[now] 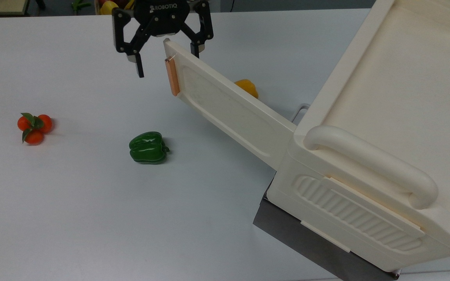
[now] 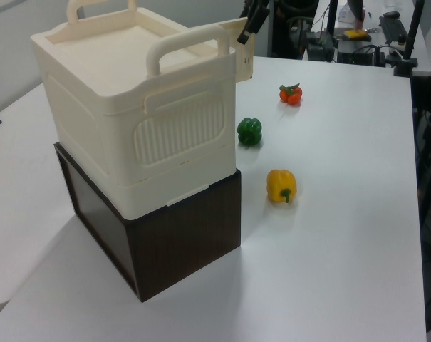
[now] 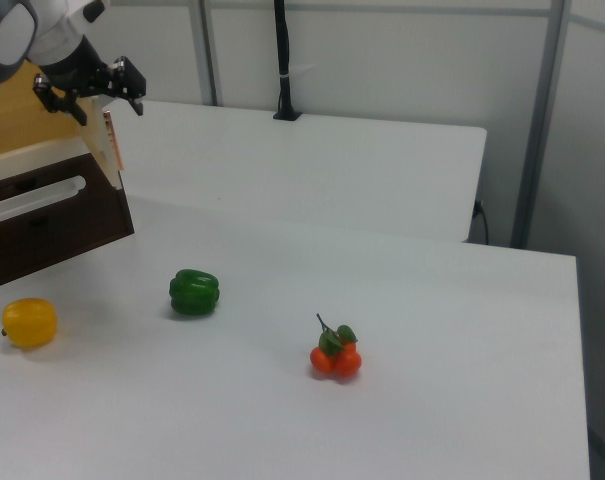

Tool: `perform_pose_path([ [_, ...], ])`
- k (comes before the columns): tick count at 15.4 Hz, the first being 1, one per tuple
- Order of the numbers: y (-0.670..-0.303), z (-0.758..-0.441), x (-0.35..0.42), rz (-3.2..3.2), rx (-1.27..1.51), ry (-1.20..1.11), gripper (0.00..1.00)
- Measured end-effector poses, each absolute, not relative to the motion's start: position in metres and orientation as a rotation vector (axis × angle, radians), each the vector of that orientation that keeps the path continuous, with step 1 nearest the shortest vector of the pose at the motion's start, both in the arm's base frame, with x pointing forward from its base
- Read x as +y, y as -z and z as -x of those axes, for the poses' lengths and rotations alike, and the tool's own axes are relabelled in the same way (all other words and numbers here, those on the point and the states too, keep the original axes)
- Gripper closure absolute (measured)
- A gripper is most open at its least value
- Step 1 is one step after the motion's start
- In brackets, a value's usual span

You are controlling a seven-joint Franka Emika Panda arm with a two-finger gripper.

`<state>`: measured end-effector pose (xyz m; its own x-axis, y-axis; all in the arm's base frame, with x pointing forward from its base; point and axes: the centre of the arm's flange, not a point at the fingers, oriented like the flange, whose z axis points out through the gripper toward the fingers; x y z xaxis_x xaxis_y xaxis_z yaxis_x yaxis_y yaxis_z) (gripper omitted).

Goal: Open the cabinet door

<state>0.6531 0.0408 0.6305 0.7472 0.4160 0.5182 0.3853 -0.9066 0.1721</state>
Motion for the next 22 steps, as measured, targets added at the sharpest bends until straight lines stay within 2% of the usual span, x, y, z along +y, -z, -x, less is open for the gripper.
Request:
perform_pose_path([
  [8, -0.644, -0.66, 0.014, -2.835, 0.59, -0.989, 0.0],
  [11, -0.647, -0.649, 0.012, -2.878, 0.594, -0.879, 0.0],
  [18, -0.678, -0.556, 0.022, -3.061, 0.519, -0.256, 0.0],
  [22, -0.685, -0.514, 0.022, -3.101, 0.464, -0.007, 0.0],
])
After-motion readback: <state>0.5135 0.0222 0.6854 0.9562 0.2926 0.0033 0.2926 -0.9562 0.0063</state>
